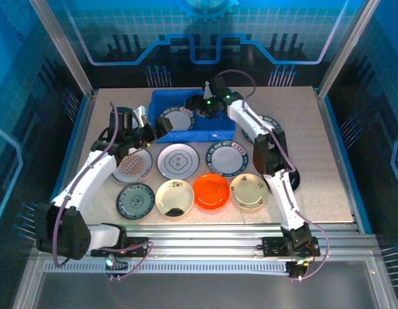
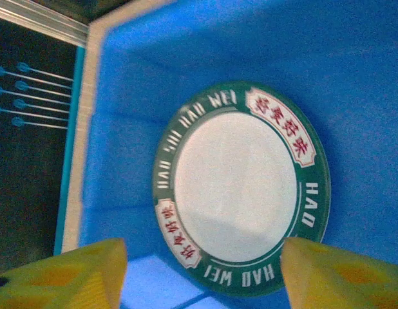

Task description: Place the plates into the plastic bin on the countertop

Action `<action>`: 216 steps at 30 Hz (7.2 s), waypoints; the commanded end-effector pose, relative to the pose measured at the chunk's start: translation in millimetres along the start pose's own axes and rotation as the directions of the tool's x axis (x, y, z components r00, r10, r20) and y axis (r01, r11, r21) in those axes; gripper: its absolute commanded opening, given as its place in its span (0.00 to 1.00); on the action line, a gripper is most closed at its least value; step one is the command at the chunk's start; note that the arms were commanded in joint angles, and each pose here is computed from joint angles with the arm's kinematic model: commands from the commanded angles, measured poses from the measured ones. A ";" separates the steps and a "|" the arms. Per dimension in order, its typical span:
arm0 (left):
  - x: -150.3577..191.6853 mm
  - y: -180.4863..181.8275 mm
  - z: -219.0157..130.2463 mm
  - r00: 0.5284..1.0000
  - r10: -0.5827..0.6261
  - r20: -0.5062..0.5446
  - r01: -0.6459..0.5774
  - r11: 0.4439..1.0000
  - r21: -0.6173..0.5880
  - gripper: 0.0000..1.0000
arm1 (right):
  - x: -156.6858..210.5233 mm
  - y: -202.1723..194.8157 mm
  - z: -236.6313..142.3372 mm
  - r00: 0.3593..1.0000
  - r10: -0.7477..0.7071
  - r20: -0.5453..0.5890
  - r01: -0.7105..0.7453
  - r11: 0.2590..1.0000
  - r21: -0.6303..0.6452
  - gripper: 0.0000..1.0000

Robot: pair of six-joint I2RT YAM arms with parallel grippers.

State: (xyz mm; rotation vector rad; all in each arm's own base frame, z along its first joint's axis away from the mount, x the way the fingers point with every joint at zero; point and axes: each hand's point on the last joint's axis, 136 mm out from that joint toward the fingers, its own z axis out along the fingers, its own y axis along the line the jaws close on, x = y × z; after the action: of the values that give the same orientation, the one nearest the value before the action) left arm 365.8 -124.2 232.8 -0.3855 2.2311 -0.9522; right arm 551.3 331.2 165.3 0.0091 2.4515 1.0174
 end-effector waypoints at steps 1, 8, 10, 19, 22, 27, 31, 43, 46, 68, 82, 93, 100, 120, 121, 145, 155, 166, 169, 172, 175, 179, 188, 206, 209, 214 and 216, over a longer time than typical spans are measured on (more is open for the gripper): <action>-4.6 0.8 -21.4 0.998 0.010 0.057 -0.009 1.000 -0.014 0.99 | -19.5 29.0 -60.1 0.993 -0.095 0.064 0.095 0.995 0.007 0.58; 10.6 -9.6 -52.4 0.998 -0.010 0.057 0.008 1.000 0.030 0.99 | 11.3 67.8 -124.8 0.965 -0.256 0.060 0.254 0.966 0.044 0.58; 17.7 -12.7 -58.3 0.999 -0.015 0.042 0.013 0.999 0.048 0.99 | 23.6 66.8 -146.3 0.961 -0.266 0.070 0.262 0.963 0.061 0.58; 45.4 -24.4 -59.5 1.000 0.020 -0.012 -0.018 0.994 0.106 0.99 | 101.3 -24.8 -257.8 0.974 -0.154 0.163 0.109 0.960 0.256 0.59; 51.3 -27.8 -41.4 0.999 0.027 -0.038 -0.022 0.992 0.127 0.99 | 130.5 -74.1 -286.8 0.978 -0.056 0.199 -0.013 0.944 0.329 0.59; 52.6 -36.5 -11.6 0.997 0.050 -0.064 -0.038 0.985 0.169 0.99 | 170.4 -146.8 -326.3 0.946 0.137 0.295 -0.250 0.885 0.392 0.59; 50.2 -40.6 5.6 0.996 0.056 -0.075 -0.040 0.978 0.203 0.99 | 203.7 -199.4 -340.6 0.870 0.321 0.374 -0.456 0.811 0.366 0.59; 44.6 -45.8 30.6 0.991 0.092 -0.097 -0.064 0.965 0.256 0.99 | 263.9 -259.2 -320.5 0.675 0.601 0.428 -0.731 0.625 0.274 0.52; 44.5 -46.6 33.6 0.990 0.088 -0.109 -0.056 0.962 0.267 0.99 | 276.4 -264.3 -319.4 0.652 0.629 0.423 -0.755 0.590 0.287 0.51; 43.2 -39.6 58.5 0.986 0.072 -0.153 -0.028 0.962 0.272 0.99 | 305.1 -283.0 -307.4 0.594 0.688 0.418 -0.804 0.531 0.269 0.46; 46.5 -29.8 69.3 0.983 0.059 -0.174 -0.014 0.968 0.251 0.98 | 298.7 -293.3 -299.9 0.555 0.688 0.466 -0.825 0.528 0.203 0.34; 46.1 -32.4 69.2 0.984 0.057 -0.171 -0.010 0.965 0.263 0.98 | 298.6 -303.3 -297.3 0.526 0.688 0.500 -0.842 0.506 0.189 0.23; 48.3 -27.8 71.0 0.982 0.055 -0.179 -0.008 0.969 0.249 0.98 | 297.4 -308.3 -292.4 0.511 0.699 0.501 -0.850 0.499 0.171 0.19; 47.4 -27.8 79.1 0.980 0.043 -0.195 0.007 0.969 0.248 0.97 | 281.0 -309.7 -296.3 0.499 0.678 0.541 -0.844 0.522 0.124 0.00; 47.1 -28.4 78.8 0.980 0.045 -0.194 0.005 0.968 0.249 0.97 | 278.8 -309.3 -297.1 0.499 0.674 0.545 -0.841 0.527 0.119 0.00; 73.3 -78.7 88.2 0.941 0.223 -0.254 -0.131 0.934 0.333 0.97 | 170.1 -196.0 -317.7 0.786 0.407 0.465 -0.514 0.849 0.126 0.00; 91.3 -86.1 78.5 0.916 0.297 -0.268 -0.201 0.921 0.334 0.98 | 160.9 -95.4 -245.5 0.943 0.287 0.169 -0.294 0.956 0.017 0.00; 90.8 -69.0 76.7 0.927 0.273 -0.258 -0.208 0.945 0.253 0.77 | 153.6 -26.4 -206.8 0.985 0.170 0.023 -0.167 0.981 -0.097 0.00; 89.9 -67.4 78.6 0.928 0.269 -0.258 -0.208 0.948 0.242 0.49 | 153.8 -15.4 -203.4 0.988 0.154 0.006 -0.152 0.981 -0.121 0.00; 88.6 -67.3 80.4 0.930 0.260 -0.259 -0.201 0.951 0.235 0.20 | 154.0 -12.0 -201.2 0.988 0.153 0.000 -0.152 0.980 -0.125 0.00; 86.3 -67.6 81.6 0.934 0.252 -0.254 -0.196 0.954 0.228 0.00 | 154.8 -14.7 -199.0 0.987 0.159 -0.002 -0.158 0.980 -0.119 0.00; 80.5 -67.6 81.9 0.942 0.242 -0.233 -0.194 0.958 0.213 0.00 | 155.2 -20.8 -195.5 0.986 0.165 -0.003 -0.164 0.982 -0.094 0.14; 41.8 -72.0 86.0 0.958 0.235 -0.164 -0.213 0.967 0.142 0.00 | 146.6 -34.9 -221.7 0.978 0.190 0.092 -0.184 0.981 -0.066 0.54; -59.6 -54.0 185.0 0.980 0.183 -0.074 -0.182 0.983 0.018 0.00 | 120.7 -67.5 -284.2 0.929 0.236 0.285 -0.235 0.971 -0.040 0.56; -66.7 -44.8 203.7 0.985 0.151 -0.082 -0.151 0.989 0.010 0.00 | 117.9 -70.1 -286.3 0.926 0.244 0.288 -0.241 0.970 -0.045 0.56; -66.1 -25.3 235.5 0.989 0.092 -0.118 -0.094 0.995 -0.013 0.00 | 117.6 -80.5 -284.6 0.918 0.272 0.289 -0.268 0.962 -0.053 0.56; -63.2 -14.9 245.5 0.990 0.065 -0.121 -0.069 0.997 -0.030 0.00 | 116.9 -83.7 -285.2 0.913 0.283 0.295 -0.279 0.959 -0.058 0.56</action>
State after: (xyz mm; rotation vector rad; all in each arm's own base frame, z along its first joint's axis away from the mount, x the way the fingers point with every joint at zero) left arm 573.8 -229.6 152.9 -0.2274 2.3468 -0.8926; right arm 339.1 105.4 231.6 0.4788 2.2167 1.0336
